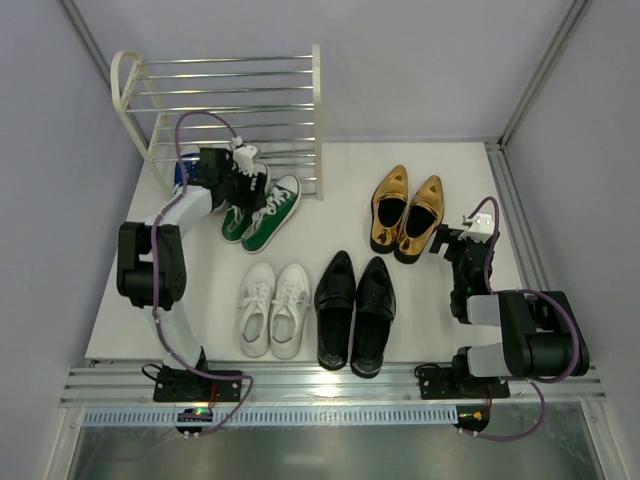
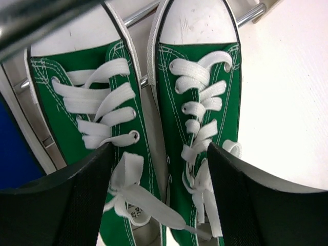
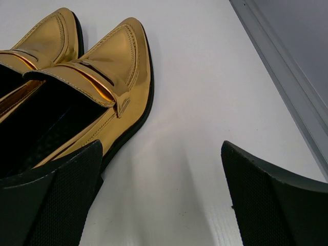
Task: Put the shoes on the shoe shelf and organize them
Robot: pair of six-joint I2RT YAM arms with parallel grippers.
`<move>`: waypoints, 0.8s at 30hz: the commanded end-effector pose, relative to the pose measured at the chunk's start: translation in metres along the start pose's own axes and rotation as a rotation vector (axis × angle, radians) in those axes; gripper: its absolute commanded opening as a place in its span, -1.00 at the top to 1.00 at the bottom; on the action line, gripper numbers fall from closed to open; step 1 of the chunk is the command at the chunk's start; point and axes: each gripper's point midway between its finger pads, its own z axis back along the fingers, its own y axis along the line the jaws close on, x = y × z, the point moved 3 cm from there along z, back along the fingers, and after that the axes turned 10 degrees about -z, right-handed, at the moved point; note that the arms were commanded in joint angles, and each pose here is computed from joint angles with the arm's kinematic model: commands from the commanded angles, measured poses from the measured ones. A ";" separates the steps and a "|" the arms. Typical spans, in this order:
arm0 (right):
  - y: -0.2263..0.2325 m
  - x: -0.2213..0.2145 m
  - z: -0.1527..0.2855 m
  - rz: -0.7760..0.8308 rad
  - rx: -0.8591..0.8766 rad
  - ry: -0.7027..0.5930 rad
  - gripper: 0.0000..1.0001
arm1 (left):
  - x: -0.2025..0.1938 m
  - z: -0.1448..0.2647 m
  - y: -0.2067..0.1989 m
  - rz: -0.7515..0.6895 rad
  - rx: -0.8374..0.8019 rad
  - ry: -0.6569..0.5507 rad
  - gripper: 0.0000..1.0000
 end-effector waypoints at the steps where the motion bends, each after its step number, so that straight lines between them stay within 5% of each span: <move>1: 0.005 0.021 -0.003 -0.010 0.018 -0.087 -0.95 | 0.042 0.031 0.008 -0.077 0.106 -0.167 -0.46; 11: 0.005 0.021 -0.003 -0.010 0.019 -0.086 -0.95 | 0.003 0.070 -0.016 -0.142 0.225 -0.269 -0.54; 24: 0.005 0.020 -0.003 -0.010 0.018 -0.085 -0.95 | -0.030 0.032 -0.017 -0.173 0.162 -0.215 -0.32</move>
